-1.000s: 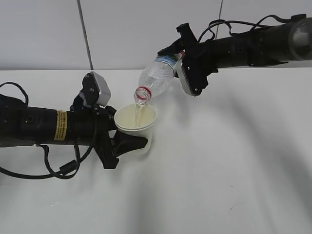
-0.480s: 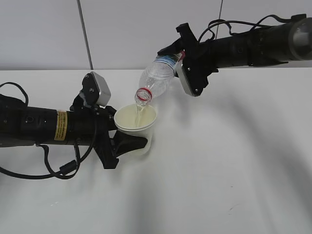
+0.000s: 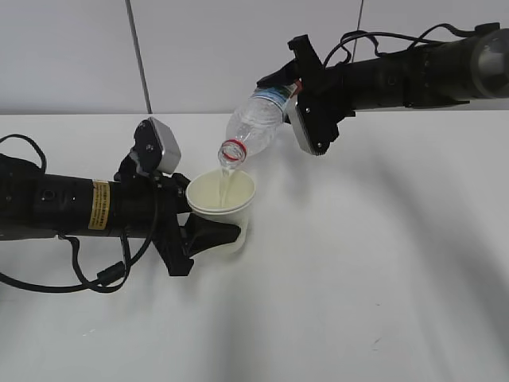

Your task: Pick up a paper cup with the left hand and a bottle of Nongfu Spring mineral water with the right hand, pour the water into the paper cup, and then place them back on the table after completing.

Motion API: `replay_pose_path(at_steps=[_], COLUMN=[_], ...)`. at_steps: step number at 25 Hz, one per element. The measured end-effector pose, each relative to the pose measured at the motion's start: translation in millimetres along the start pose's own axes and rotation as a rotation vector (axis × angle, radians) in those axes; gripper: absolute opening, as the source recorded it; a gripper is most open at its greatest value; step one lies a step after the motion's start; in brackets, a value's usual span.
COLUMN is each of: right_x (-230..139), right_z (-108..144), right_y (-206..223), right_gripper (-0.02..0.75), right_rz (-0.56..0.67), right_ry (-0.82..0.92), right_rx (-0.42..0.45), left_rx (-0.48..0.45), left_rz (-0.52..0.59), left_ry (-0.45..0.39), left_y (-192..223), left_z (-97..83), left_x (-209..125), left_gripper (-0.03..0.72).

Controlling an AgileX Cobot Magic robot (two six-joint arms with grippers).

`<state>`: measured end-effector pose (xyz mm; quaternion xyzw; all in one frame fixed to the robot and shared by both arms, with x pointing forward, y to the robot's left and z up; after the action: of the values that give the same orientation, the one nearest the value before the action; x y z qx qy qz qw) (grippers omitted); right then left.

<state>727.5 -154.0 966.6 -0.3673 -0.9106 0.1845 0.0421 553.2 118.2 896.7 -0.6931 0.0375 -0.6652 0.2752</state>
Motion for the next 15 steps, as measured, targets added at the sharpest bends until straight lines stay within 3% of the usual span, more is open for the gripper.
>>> replay_pose_path(at_steps=[15], right_x=[-0.8], right_z=[-1.8], right_y=[0.0], right_gripper=[0.440], right_rz=[0.005], right_ry=[-0.029], right_rx=[-0.008], left_rx=[0.001], left_rz=[0.004], left_ry=[0.001], left_y=[0.0], left_z=[0.1], left_x=[-0.5], left_gripper=[0.389])
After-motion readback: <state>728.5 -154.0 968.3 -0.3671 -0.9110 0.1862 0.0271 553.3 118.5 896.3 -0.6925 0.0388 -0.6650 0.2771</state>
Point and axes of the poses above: a point on each arm's last joint axis where the gripper is mounted, y pointing out along that axis toward the gripper, z along the wrist's bending axis when the last joint is at zero, x = y × z, the point moved 2 cm from there along y, pointing out along that axis toward the gripper, and after that the axes turned 5 degrees about y, right-handed, at the moved point
